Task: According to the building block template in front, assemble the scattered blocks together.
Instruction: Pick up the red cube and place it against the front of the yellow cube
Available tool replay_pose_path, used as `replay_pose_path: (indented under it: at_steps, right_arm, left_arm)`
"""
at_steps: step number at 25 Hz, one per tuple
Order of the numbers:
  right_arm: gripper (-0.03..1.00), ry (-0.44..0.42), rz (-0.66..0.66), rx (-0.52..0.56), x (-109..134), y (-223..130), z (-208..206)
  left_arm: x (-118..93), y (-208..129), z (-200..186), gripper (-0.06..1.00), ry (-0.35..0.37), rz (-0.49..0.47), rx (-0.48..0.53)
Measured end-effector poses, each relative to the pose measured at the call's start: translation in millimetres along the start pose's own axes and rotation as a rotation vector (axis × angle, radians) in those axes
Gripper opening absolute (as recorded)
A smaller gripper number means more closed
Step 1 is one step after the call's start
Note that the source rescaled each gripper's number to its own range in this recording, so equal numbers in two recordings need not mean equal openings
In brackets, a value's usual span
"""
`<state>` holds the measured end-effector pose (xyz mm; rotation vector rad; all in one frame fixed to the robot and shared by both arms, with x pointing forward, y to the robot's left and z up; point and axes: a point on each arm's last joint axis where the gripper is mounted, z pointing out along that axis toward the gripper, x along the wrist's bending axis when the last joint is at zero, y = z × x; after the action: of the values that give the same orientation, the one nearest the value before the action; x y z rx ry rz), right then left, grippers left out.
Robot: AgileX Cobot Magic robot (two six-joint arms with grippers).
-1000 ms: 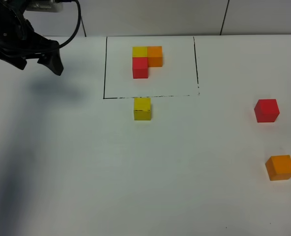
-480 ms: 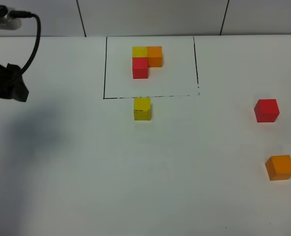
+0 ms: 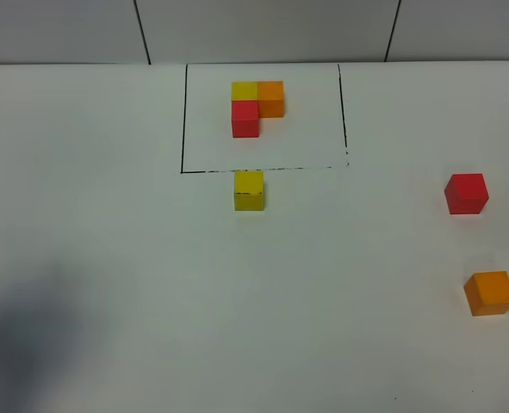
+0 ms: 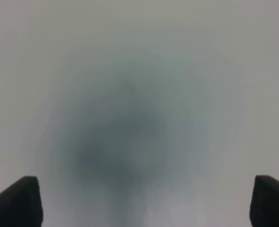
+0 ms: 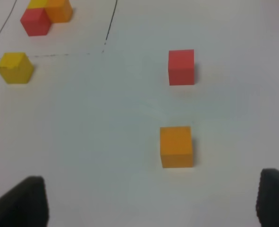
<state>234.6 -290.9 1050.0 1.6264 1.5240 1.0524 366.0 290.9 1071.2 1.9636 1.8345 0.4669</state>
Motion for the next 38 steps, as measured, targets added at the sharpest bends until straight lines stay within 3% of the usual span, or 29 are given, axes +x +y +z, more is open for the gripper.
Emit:
replay_pose_path:
  at_steps: [10,24,38]
  right_arm:
    - [0.77,0.000,0.000,0.000,0.0,0.0,0.0]
    - [0.77,0.000,0.000,0.000,0.0,0.0,0.0]
    - [0.77,0.001,0.000,0.000,0.1,0.0,0.0]
  left_arm:
    - [-1.6,-71.5,-28.2,0.83,-0.004,-0.019,-0.224]
    - [-3.4,-130.9,-58.1,0.78,-0.008,-0.001,-0.452]
    - [-3.3,-133.1,-48.4,0.66,-0.012,-0.003,-0.461]
